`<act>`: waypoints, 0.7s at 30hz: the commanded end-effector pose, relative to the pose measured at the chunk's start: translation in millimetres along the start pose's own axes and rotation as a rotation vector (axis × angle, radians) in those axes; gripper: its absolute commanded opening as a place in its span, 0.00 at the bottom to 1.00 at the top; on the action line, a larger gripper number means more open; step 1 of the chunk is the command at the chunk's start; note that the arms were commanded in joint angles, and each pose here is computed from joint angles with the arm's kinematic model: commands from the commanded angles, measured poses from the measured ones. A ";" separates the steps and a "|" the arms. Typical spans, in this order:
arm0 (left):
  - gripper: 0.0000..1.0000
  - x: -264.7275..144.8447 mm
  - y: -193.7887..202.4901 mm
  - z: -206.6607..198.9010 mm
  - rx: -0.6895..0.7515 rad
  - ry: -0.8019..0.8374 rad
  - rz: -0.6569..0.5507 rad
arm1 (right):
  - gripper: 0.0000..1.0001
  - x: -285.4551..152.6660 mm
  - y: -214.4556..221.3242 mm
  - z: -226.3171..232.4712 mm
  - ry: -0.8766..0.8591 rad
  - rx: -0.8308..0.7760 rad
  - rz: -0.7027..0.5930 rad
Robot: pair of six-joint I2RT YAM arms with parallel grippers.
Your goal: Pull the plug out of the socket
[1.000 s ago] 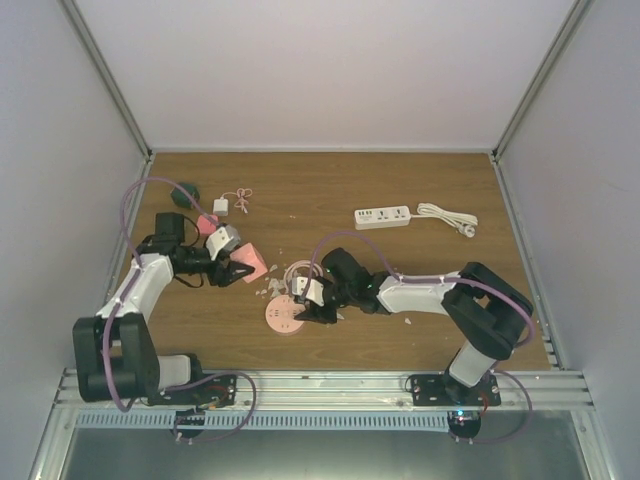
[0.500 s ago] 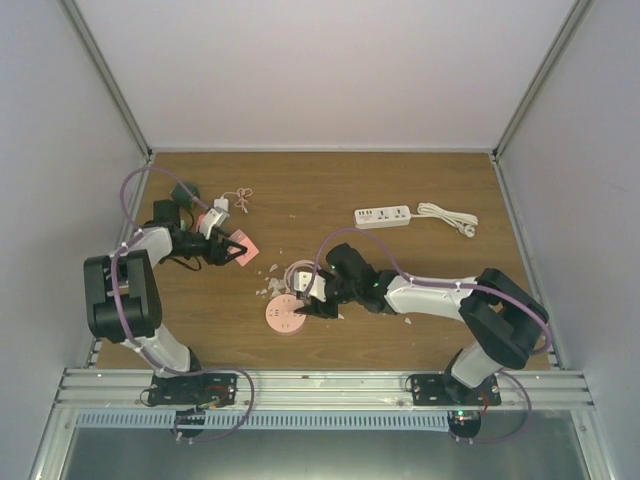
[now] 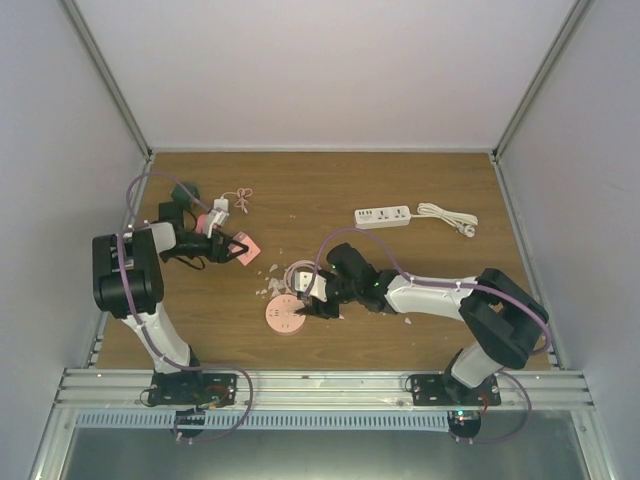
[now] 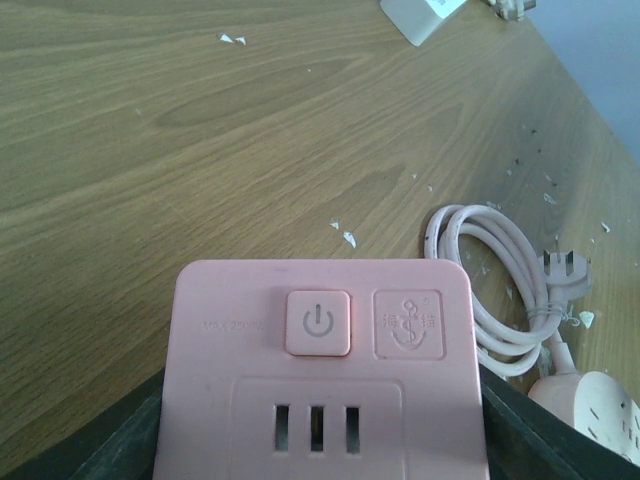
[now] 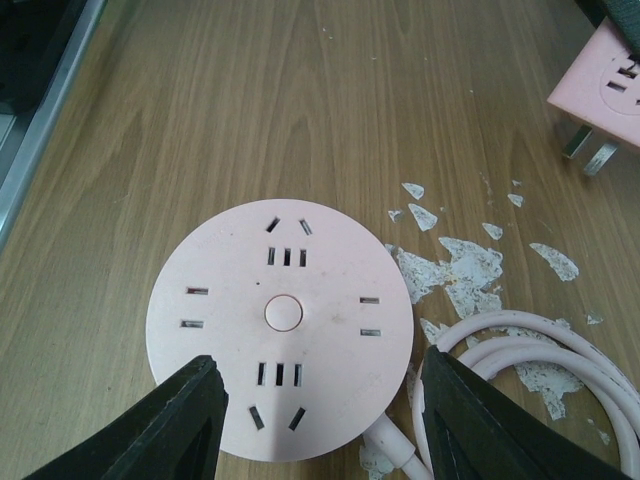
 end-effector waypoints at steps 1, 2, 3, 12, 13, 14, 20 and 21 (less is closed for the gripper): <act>0.53 -4.4 -11.2 6.6 0.008 0.024 -0.053 | 0.55 0.7 2.6 0.3 -0.006 -0.007 0.002; 0.59 -5.1 -10.5 8.5 0.001 0.021 -0.052 | 0.56 1.1 2.7 -0.4 -0.004 -0.006 0.004; 0.63 -6.5 -9.9 10.2 -0.004 0.016 -0.054 | 0.56 1.0 2.9 -1.4 -0.002 -0.005 0.004; 0.95 -18.1 -8.1 15.3 -0.001 -0.063 -0.052 | 0.57 -2.2 1.5 -19.2 0.026 0.007 0.026; 0.95 -19.1 -6.9 17.9 -0.006 -0.090 -0.043 | 0.57 -2.6 0.5 -21.5 0.029 0.007 0.029; 0.96 -20.9 -7.4 20.9 -0.004 -0.120 -0.039 | 0.57 -2.9 0.3 -23.5 0.032 0.007 0.034; 0.93 -32.1 -7.0 30.8 -0.019 -0.281 -0.026 | 0.60 -5.4 0.7 -37.4 0.060 0.017 0.068; 0.93 -33.0 -6.1 30.8 -0.026 -0.293 -0.026 | 0.60 -6.1 -0.2 -39.5 0.063 0.020 0.068</act>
Point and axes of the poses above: each gripper's point midway between its finger pads, its own x axis out along the fingers, its own z axis along the line the jaws close on, y = z × x, the point moved 2 cm from there along -x, back along the fingers, and after that the axes turned 4 degrees about x, right-handed, at the moved point
